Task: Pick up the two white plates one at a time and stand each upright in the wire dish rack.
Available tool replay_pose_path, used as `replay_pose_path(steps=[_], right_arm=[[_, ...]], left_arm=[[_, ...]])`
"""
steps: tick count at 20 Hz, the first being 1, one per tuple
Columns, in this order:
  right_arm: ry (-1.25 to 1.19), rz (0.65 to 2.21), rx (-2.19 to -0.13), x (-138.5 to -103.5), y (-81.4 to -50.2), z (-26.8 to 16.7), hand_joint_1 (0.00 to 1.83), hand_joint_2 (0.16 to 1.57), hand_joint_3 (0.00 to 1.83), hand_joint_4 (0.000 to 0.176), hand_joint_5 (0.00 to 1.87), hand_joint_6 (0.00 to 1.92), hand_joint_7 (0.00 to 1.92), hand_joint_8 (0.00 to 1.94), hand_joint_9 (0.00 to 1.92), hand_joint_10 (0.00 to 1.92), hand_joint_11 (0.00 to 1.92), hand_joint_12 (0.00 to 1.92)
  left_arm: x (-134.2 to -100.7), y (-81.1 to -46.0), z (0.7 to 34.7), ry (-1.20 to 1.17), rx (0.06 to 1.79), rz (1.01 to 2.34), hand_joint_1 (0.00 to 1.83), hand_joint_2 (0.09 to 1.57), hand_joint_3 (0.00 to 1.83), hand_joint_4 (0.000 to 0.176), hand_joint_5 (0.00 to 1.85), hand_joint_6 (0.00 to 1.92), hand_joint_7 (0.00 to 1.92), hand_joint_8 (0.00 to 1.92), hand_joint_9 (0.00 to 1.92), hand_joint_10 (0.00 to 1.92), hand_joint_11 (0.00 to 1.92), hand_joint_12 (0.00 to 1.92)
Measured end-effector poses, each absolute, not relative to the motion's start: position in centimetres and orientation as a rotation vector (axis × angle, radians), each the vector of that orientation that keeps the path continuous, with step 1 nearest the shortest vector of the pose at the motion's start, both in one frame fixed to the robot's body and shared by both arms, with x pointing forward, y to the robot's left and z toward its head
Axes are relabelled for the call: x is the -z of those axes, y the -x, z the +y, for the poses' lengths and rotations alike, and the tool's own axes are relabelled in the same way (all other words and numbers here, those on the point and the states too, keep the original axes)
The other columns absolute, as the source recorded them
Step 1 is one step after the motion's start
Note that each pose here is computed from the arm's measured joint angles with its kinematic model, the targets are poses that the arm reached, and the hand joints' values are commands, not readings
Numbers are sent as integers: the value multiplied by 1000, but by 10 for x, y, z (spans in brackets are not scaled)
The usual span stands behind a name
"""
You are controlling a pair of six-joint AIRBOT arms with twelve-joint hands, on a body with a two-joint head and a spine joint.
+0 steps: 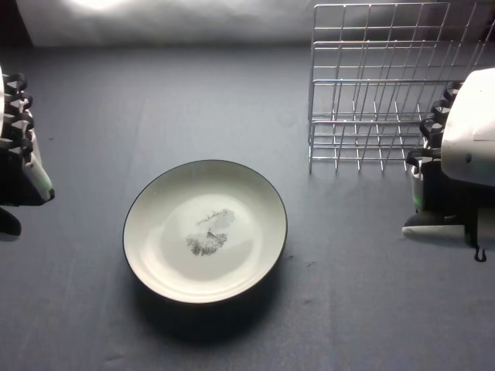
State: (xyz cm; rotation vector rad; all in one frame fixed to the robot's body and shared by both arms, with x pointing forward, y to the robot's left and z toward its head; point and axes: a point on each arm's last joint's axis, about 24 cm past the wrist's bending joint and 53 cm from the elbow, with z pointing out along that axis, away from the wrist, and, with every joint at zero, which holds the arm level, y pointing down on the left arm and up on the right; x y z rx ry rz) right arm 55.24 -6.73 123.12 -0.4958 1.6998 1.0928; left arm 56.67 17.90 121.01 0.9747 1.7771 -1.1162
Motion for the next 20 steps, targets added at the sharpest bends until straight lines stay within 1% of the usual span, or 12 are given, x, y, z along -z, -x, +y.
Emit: replay_pose_path(steps=[1, 3, 5, 7, 8, 10, 13, 14, 15, 16, 18, 20], right_arm=[[500, 1698, -1089, -1231, -552, -67, 0, 1081, 40, 0, 0, 0, 0, 0, 0, 0, 0, 0], [496, 1708, -1078, -1229, -554, -68, 0, 1109, 40, 0, 0, 0, 0, 0, 0, 0, 0, 0], [495, 1705, -1081, -1230, -554, -68, 0, 1125, 42, 0, 0, 0, 0, 0, 0, 0, 0, 0], [502, 1695, -1083, -1232, -553, -68, 0, 1131, 39, 0, 0, 0, 0, 0, 0, 0, 0, 0], [504, 1696, -1080, -1231, -553, -68, 0, 1131, 36, 0, 0, 0, 0, 0, 0, 0, 0, 0], [505, 1690, -1071, -1233, -555, -68, 0, 1143, 36, 0, 0, 0, 0, 0, 0, 0, 0, 0], [499, 1688, -1074, -1235, -555, -68, 0, 1142, 27, 0, 0, 0, 0, 0, 0, 0, 0, 0], [501, 1691, -1070, -1234, -556, -68, 0, 1136, 23, 0, 0, 0, 0, 0, 0, 0, 0, 0], [500, 1692, -1068, -1233, -556, -68, 0, 1135, 21, 0, 0, 0, 0, 0, 0, 0, 0, 0], [499, 1694, -1065, -1233, -556, -69, 0, 1122, 13, 0, 0, 0, 0, 0, 0, 0, 0, 0], [498, 1696, -1064, -1233, -556, -69, 0, 1119, 11, 0, 0, 0, 0, 0, 0, 0, 0, 0], [498, 1701, -1065, -1231, -556, -69, 0, 1126, 12, 0, 0, 0, 0, 0, 0, 0, 0, 0]], left_arm=[[-1210, -566, 179, -979, 1118, 1777, 0, 1035, 28, 0, 73, 5, 67, 4, 50, 6, 0, 125], [-1208, -563, 179, -987, 1127, 1785, 0, 1055, 14, 0, 62, 1, 55, 2, 29, 1, 0, 47], [-1211, -558, 178, -998, 1155, 1775, 0, 1043, 4, 0, 83, 10, 76, 11, 54, 11, 36, 53], [-1212, -559, 181, -995, 1153, 1775, 0, 1044, 4, 0, 60, 4, 52, 3, 39, 4, 42, 57], [-1211, -560, 182, -1002, 1144, 1778, 0, 1066, 13, 0, 70, 7, 65, 8, 52, 9, 56, 64], [-1203, -562, 186, -1060, 1105, 1789, 0, 1061, 7, 0, 86, 11, 70, 8, 42, 5, 25, 53], [-1190, -563, 185, -1133, 1074, 1813, 0, 1042, 0, 0, 64, 0, 60, 3, 24, 0, 7, 48], [-1188, -562, 184, -1144, 1074, 1815, 0, 1052, 2, 0, 40, 1, 38, 1, 4, 0, 1, 9], [-1186, -560, 181, -1164, 1075, 1811, 0, 1045, 0, 0, 56, 8, 56, 10, 22, 8, 10, 6], [-1183, -556, 175, -1206, 1066, 1791, 0, 1026, 0, 0, 27, 1, 32, 1, 6, 1, 1, 1], [-1178, -547, 165, -1255, 1082, 1782, 0, 1036, 0, 0, 8, 3, 5, 1, 0, 0, 0, 0], [-1165, -543, 158, -1272, 1103, 1806, 0, 1049, 3, 0, 9, 3, 3, 1, 0, 0, 0, 0]])
